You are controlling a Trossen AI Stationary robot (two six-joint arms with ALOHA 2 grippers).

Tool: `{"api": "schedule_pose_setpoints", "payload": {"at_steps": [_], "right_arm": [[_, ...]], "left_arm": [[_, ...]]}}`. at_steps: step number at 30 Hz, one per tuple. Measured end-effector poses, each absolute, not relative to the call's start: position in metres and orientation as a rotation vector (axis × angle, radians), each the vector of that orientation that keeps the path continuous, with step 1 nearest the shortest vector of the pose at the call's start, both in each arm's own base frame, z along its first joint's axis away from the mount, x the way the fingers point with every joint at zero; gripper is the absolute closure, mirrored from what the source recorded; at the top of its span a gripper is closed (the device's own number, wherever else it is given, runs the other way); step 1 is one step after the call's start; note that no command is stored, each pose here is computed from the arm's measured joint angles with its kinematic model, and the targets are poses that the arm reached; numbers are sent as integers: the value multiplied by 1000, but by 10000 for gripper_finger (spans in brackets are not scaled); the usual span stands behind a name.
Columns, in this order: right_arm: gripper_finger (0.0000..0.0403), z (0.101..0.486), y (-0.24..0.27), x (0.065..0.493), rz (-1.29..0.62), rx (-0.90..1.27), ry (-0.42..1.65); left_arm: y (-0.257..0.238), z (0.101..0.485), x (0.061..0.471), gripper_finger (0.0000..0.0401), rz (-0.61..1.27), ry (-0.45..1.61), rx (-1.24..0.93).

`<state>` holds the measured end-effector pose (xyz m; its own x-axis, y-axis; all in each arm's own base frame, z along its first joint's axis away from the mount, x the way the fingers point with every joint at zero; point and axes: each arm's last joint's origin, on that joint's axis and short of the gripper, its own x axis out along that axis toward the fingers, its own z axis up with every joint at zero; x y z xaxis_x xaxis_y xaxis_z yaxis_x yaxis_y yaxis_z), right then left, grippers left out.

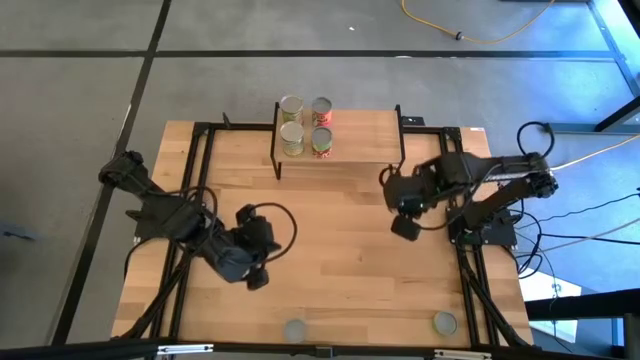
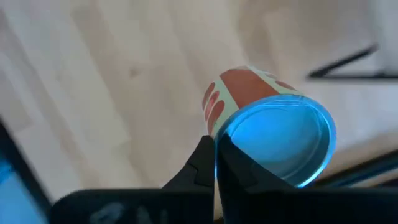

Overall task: Pick and place cans onto a shelf
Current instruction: Put the canned tomatoes on the shelf

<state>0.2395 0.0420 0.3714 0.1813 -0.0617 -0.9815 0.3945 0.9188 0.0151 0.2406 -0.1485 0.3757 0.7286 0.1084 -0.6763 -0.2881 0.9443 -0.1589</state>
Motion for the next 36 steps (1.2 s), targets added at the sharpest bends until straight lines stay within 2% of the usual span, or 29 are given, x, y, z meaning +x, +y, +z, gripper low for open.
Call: {"api": "schedule_pose_setpoints", "payload": {"at_steps": [6, 13, 23, 31, 36], "right_arm": [[401, 383, -2, 244, -368, 206, 1305], [401, 381, -66, 266, -391, 139, 1275], [401, 349, -148, 320, -352, 56, 1383], [401, 327, -169, 339, -281, 51, 1438], [368, 326, -170, 341, -267, 25, 1431]], "left_arm": [[-130, 378, 250, 401, 390, 629, -231], [-107, 377, 261, 401, 450, 643, -272], [-83, 376, 270, 401, 484, 672, -332], [-79, 376, 271, 401, 493, 675, -340], [-80, 376, 271, 401, 471, 690, -352]]}}
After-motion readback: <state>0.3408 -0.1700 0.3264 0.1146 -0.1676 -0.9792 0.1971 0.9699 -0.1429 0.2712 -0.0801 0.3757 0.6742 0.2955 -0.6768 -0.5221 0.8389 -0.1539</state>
